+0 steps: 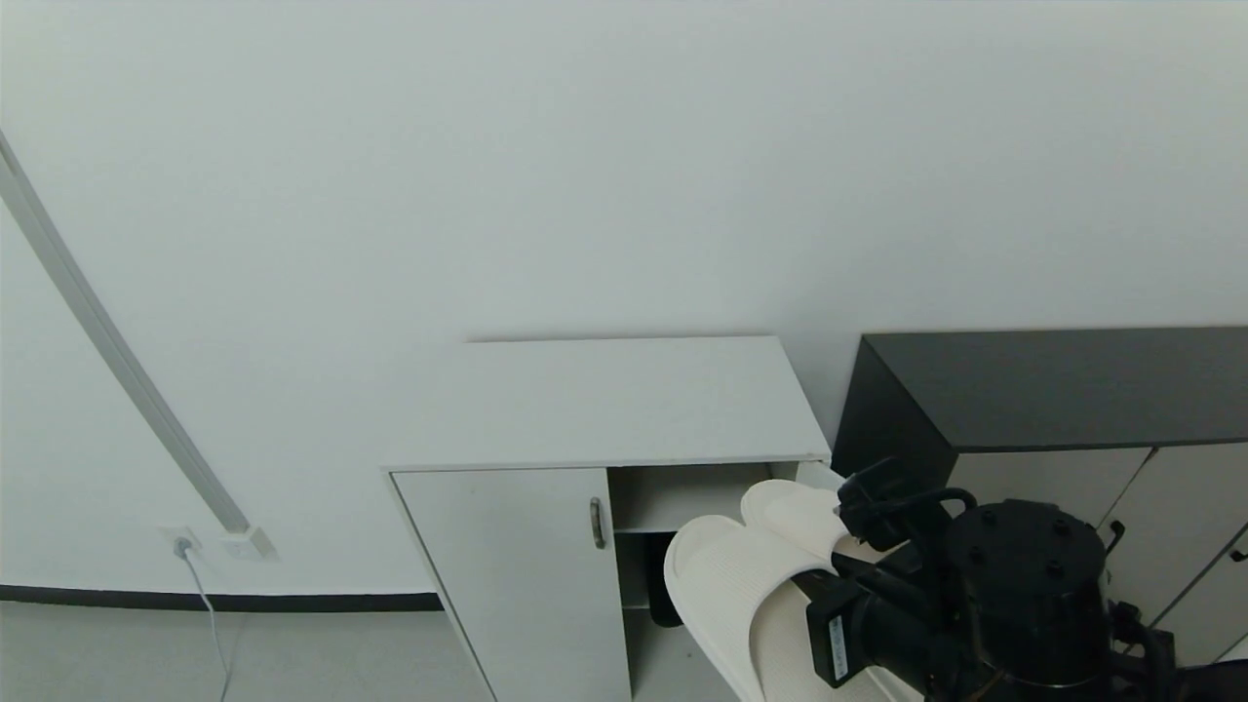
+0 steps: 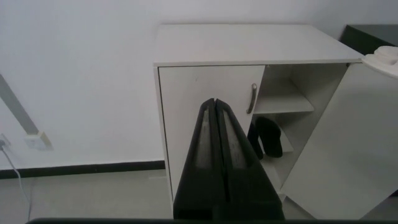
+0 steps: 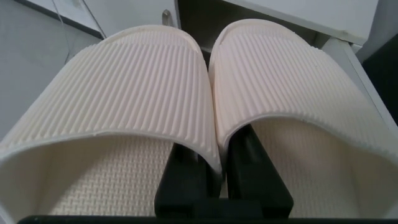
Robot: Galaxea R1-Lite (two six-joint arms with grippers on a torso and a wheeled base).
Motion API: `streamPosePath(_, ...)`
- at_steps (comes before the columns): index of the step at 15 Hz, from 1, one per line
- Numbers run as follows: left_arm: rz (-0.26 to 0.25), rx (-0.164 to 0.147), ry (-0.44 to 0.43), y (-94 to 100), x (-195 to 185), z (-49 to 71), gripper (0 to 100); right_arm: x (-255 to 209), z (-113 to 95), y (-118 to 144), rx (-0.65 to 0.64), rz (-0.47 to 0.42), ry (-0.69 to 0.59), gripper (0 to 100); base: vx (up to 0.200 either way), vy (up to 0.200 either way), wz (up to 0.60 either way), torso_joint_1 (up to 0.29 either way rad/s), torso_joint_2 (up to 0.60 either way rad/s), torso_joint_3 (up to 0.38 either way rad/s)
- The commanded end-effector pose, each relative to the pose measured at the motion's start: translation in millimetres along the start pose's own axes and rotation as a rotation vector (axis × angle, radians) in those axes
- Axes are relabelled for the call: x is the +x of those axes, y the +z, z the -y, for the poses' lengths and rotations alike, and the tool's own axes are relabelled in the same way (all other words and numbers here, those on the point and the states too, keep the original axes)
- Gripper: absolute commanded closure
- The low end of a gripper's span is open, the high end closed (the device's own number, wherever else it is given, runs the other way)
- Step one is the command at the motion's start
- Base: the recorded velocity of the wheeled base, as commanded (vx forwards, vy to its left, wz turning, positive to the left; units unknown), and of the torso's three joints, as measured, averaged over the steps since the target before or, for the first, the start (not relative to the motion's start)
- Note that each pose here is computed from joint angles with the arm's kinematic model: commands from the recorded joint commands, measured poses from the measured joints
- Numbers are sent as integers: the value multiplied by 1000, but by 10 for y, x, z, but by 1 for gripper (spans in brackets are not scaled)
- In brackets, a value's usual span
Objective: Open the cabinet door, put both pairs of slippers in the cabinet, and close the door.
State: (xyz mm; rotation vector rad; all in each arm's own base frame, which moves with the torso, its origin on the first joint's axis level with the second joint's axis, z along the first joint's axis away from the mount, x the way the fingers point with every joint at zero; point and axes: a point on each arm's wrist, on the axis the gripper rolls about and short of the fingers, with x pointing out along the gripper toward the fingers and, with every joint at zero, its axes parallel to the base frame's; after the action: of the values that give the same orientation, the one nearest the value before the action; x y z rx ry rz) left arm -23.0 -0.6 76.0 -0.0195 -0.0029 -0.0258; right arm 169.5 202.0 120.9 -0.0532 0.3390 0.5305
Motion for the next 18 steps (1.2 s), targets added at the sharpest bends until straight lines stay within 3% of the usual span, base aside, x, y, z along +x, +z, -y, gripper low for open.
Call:
streamPosePath(1,-2,0,1,-1,1,0,100,3,-3,-3,-1,-1,1,100,0,0,0,0,0,0)
streamPosePath(12,-2,-2,1,-1,1,0,100,25,-9,-49,-1,3,6,100,0,0,0,0,0,0)
streamPosePath(18,-2,-2,0,-1,1,-1,100,34,-8,-70,-4,-6,5,100,0,0,0,-137,313,171)
